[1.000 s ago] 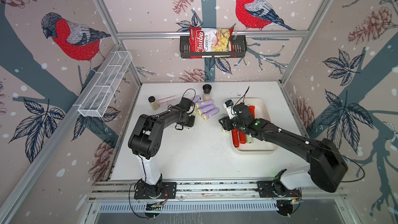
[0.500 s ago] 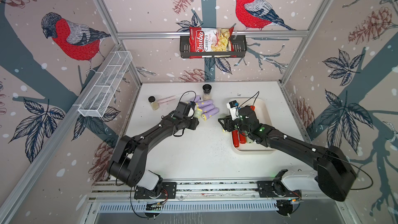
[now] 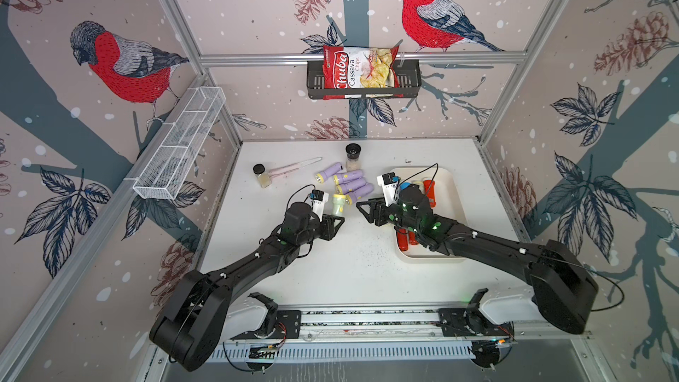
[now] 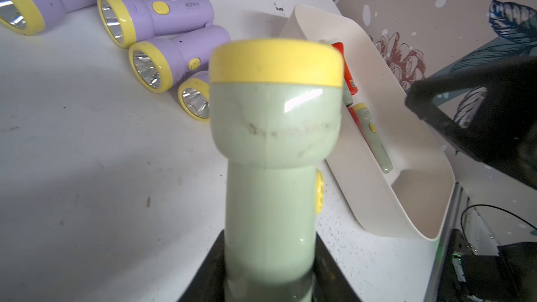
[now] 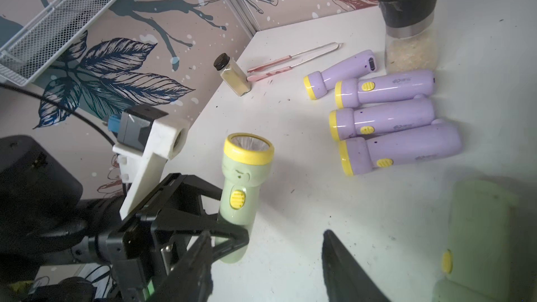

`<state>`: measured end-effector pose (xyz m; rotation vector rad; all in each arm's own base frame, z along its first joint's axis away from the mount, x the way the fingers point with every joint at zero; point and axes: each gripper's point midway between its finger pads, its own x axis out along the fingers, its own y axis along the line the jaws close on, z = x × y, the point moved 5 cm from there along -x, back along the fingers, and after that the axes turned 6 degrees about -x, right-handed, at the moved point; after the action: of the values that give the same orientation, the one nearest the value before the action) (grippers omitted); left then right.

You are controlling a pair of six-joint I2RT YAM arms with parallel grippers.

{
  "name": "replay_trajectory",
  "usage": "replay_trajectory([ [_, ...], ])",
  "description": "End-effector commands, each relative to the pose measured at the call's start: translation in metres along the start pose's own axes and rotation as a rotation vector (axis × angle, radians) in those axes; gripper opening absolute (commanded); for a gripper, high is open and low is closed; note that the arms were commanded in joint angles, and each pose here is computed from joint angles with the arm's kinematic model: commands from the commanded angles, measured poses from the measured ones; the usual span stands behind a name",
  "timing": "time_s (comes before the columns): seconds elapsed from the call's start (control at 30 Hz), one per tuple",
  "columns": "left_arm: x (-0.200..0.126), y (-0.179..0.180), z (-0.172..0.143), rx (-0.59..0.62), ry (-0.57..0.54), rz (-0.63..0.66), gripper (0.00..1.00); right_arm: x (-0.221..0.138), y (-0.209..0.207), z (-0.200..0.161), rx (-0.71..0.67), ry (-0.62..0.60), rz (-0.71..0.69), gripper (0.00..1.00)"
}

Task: Put the flashlights into the storage boxes
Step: Pick up the flashlight from the center of the board, then place the flashlight at the storage box.

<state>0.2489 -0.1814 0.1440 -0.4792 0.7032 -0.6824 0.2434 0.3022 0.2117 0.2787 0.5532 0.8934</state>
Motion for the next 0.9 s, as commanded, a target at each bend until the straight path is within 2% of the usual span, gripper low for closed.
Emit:
replay_trajectory([
  [0.0,-0.004,-0.019,0.021,0.028,-0.121,-0.105,0.28,0.006,0.015,0.009,0.052,-0.041,0.055,0.61],
  [0.27,-0.005,-0.019,0.021,0.052,-0.118,-0.093,0.28,0.024,0.035,0.005,0.069,-0.005,0.085,0.63],
  [0.5,-0.005,-0.021,0.020,0.065,-0.119,-0.100,0.28,0.039,0.038,0.002,0.146,0.016,0.082,0.62],
  [0.87,-0.008,-0.028,0.020,0.103,-0.128,-0.126,0.28,0.058,0.039,0.003,0.183,0.010,0.065,0.61],
])
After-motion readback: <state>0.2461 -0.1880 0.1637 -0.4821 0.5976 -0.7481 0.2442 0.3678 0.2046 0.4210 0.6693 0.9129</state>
